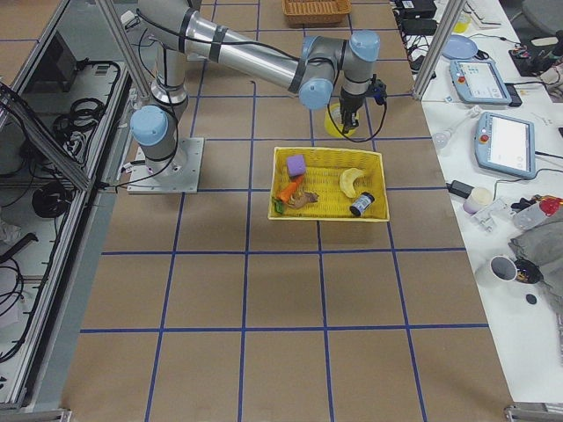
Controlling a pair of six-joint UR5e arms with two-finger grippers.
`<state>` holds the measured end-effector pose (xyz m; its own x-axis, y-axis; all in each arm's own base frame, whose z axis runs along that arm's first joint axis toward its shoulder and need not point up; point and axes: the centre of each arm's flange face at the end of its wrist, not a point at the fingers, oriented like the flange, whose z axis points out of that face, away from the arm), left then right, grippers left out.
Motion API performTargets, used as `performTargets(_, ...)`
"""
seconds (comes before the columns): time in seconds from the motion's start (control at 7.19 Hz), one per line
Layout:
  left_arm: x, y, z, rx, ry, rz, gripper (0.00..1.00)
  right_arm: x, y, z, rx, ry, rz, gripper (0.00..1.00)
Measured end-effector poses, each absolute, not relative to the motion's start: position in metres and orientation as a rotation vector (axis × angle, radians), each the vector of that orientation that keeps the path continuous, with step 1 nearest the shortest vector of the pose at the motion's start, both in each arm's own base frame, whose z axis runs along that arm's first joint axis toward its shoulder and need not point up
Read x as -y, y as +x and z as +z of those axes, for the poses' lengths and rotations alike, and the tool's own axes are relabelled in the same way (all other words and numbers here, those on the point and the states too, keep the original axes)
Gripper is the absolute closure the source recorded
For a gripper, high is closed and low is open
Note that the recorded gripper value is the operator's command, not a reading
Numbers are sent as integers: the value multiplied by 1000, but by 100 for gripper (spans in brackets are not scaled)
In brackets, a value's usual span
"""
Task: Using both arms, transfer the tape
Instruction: 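Carry the tape roll to the table center and set it down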
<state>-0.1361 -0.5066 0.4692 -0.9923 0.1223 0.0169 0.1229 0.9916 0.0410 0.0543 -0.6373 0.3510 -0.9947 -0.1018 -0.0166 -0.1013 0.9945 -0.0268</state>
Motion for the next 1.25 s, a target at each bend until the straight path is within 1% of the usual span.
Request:
performTargets(0.42,507,-136,468,3119,-192,-70,0,632,200,314,-3109,-19,-27,100)
performTargets(0.7,507,-136,468,3119,-192,-72,0,595,291,277,-3113,-37,66,100)
performTargets(0.97,507,-136,468,3120,-191,-72,0,543,328,242,-3133,-100,179,100)
performTargets(1.25,507,-136,467,3120,-192,-74,0,502,327,217,-3139,-124,235,100)
